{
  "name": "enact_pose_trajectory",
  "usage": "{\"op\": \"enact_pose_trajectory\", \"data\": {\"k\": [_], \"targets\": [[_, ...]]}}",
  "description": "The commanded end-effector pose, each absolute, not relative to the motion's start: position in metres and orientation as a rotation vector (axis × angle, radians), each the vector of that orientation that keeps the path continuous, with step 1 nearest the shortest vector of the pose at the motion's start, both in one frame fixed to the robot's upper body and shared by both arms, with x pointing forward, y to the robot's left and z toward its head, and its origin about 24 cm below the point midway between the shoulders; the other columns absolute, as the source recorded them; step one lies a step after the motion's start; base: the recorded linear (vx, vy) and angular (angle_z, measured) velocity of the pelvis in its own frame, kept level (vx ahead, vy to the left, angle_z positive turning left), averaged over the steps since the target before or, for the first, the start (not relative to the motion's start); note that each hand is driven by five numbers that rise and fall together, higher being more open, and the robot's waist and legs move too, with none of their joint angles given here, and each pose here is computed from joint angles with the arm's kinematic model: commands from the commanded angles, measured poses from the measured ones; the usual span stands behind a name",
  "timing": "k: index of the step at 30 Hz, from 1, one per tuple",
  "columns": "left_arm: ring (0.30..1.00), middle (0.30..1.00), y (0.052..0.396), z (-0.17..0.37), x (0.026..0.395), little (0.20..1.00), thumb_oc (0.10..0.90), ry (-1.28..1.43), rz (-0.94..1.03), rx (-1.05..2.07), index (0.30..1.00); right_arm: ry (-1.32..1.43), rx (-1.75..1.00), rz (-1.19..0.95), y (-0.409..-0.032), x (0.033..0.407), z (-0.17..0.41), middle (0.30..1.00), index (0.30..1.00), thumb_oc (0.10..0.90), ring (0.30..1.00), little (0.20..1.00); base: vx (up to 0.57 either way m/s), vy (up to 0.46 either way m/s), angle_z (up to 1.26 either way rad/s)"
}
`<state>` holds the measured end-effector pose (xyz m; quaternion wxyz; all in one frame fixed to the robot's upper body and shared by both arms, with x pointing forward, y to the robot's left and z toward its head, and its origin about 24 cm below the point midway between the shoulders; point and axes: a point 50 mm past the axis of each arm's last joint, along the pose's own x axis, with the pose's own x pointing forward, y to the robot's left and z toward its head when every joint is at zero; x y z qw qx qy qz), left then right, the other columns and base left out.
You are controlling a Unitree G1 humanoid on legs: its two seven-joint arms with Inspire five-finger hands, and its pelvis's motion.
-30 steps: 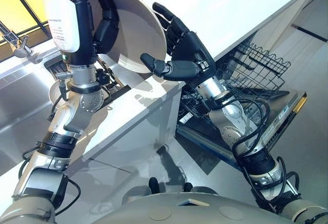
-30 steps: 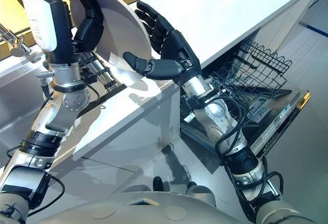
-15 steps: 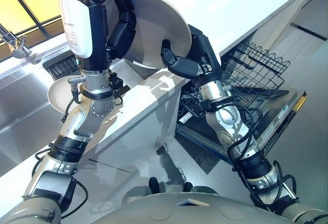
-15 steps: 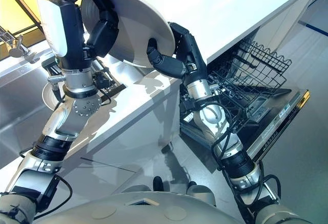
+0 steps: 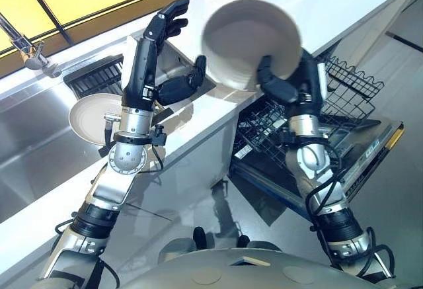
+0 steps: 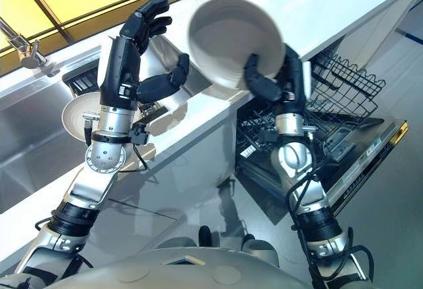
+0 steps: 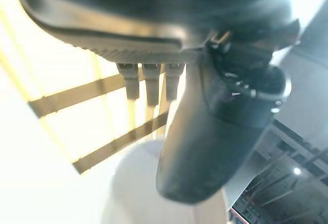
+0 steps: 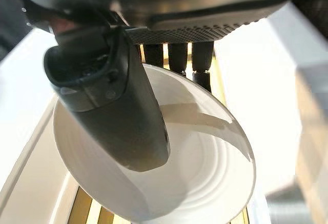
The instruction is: Pick up plates and place into dishwasher.
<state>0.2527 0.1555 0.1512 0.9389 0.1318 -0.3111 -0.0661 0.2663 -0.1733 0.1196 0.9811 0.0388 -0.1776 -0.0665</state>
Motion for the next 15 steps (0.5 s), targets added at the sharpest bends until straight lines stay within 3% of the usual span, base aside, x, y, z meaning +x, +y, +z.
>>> {"op": "enact_pose_trajectory", "data": {"k": [1, 9, 15], "targets": [[0.9, 0.9, 0.164, 0.187, 0.253, 0.9, 0.8, -0.797, -0.152, 0.227, 0.9, -0.718, 0.148, -0.116, -0.174, 0.26, 0.181, 0.3, 0.3, 0.1, 0.3, 0.2, 0.0, 0.0, 0.0], [0.9, 0.9, 0.179, 0.178, 0.255, 0.9, 0.8, -0.739, -0.1, 0.229, 0.9, -0.728, 0.084, -0.224, -0.193, 0.26, 0.18, 0.3, 0.3, 0.1, 0.3, 0.2, 0.0, 0.0, 0.0], [0.9, 0.9, 0.206, 0.163, 0.26, 0.9, 0.8, -0.649, 0.039, 0.268, 0.9, -0.782, -0.053, -0.495, -0.232, 0.256, 0.183, 0.3, 0.3, 0.1, 0.3, 0.2, 0.03, -0.011, 0.04]]}}
